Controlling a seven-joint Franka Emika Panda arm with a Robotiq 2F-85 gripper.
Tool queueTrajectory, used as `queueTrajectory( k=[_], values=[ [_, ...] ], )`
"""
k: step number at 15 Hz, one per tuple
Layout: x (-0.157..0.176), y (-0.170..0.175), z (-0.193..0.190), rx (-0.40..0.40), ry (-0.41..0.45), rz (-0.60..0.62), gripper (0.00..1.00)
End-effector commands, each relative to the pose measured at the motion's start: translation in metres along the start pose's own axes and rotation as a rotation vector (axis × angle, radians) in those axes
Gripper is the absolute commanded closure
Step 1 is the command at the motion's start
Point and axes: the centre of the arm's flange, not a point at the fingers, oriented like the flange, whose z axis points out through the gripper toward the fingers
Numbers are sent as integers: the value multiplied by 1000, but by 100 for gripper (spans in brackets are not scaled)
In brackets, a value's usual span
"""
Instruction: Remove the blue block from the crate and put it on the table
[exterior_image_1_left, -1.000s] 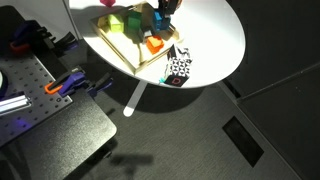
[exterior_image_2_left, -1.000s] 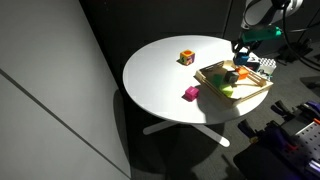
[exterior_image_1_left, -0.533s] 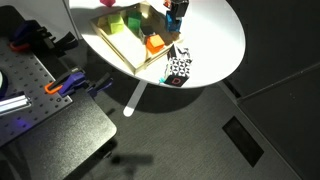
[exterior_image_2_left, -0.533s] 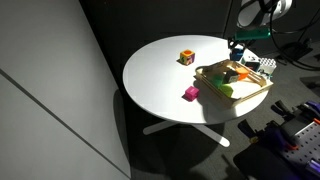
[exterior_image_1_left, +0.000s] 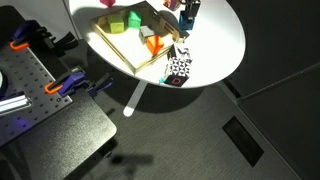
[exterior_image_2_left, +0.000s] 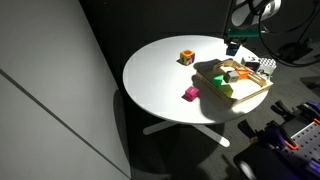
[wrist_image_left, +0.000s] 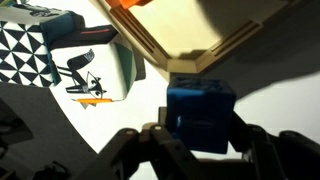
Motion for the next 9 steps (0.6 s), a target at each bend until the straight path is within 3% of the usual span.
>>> queueTrajectory(
  k=[1,4,9],
  values=[
    [17,-13,2,-5,22,63,17],
    [15,-15,2,-6,30,67,0],
    [-7,-17,-7,6,-15,5,0]
  ],
)
